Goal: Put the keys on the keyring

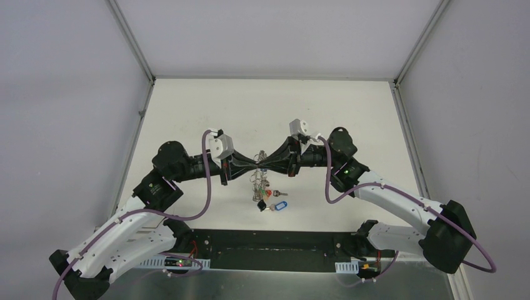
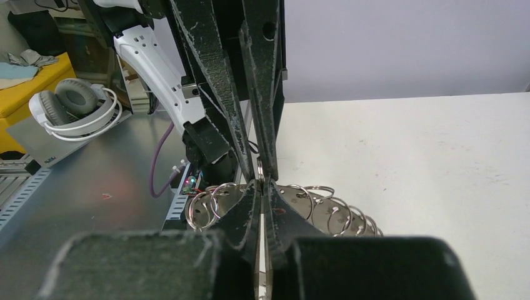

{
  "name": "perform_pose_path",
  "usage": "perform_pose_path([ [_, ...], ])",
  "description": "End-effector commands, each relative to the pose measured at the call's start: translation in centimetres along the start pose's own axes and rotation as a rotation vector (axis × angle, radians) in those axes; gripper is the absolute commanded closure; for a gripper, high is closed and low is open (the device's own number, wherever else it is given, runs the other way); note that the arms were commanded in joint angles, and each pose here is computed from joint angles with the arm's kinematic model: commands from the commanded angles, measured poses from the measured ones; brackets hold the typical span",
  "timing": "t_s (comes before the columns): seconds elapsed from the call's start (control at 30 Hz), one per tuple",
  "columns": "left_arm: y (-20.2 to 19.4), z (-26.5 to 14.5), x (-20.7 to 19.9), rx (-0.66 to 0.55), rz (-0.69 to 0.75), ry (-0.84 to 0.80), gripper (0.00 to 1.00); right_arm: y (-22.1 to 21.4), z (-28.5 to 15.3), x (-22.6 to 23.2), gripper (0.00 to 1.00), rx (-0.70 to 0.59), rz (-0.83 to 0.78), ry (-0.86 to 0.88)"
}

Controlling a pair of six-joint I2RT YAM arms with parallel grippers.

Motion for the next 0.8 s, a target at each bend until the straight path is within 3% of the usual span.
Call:
perform_pose_path([
  [0.0, 1.31, -0.05, -0.75, -0.016, 0.039, -0.048, 0.98, 3.86, -0.09, 0.46, 1.0, -0.119, -0.123, 0.022],
  [0.3, 1.25, -0.13, -0.65, 0.012, 0.051, -0.044, 1.0, 3.82, -0.08, 0.39, 1.0, -0.119, -0.122, 0.015],
  [0.33, 1.29, -0.21, -0.52, 0.016, 0.054, -0.031, 0.97, 3.87, -0.08, 0.38, 1.0, -0.12, -0.123, 0.015],
  [0.4, 1.25, -0.37, -0.25, 0.025, 0.055, -0.004, 0.75, 3.86, -0.1, 0.41, 1.0, -0.12, -0.122, 0.015],
  [0.47, 1.4, -0.62, -0.23, 0.024, 0.066, 0.007, 0.67, 3.95, -0.07, 0.43, 1.0, -0.121, -0.124, 0.016],
  [0.77, 1.26, -0.49, -0.22, 0.031, 0.07, -0.001, 0.79, 3.95, -0.04, 0.44, 1.0, -0.121, -0.12, 0.022],
])
Point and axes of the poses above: each gripper's point midway between its finger pads, its own z axis out along the fingers, its own x axis along the line the jaws close on, y = z × x, the point moved 5 cm from there along -z, back along the fingers, and after that the axes turned 9 degrees about -z, right-handed, at the moved point
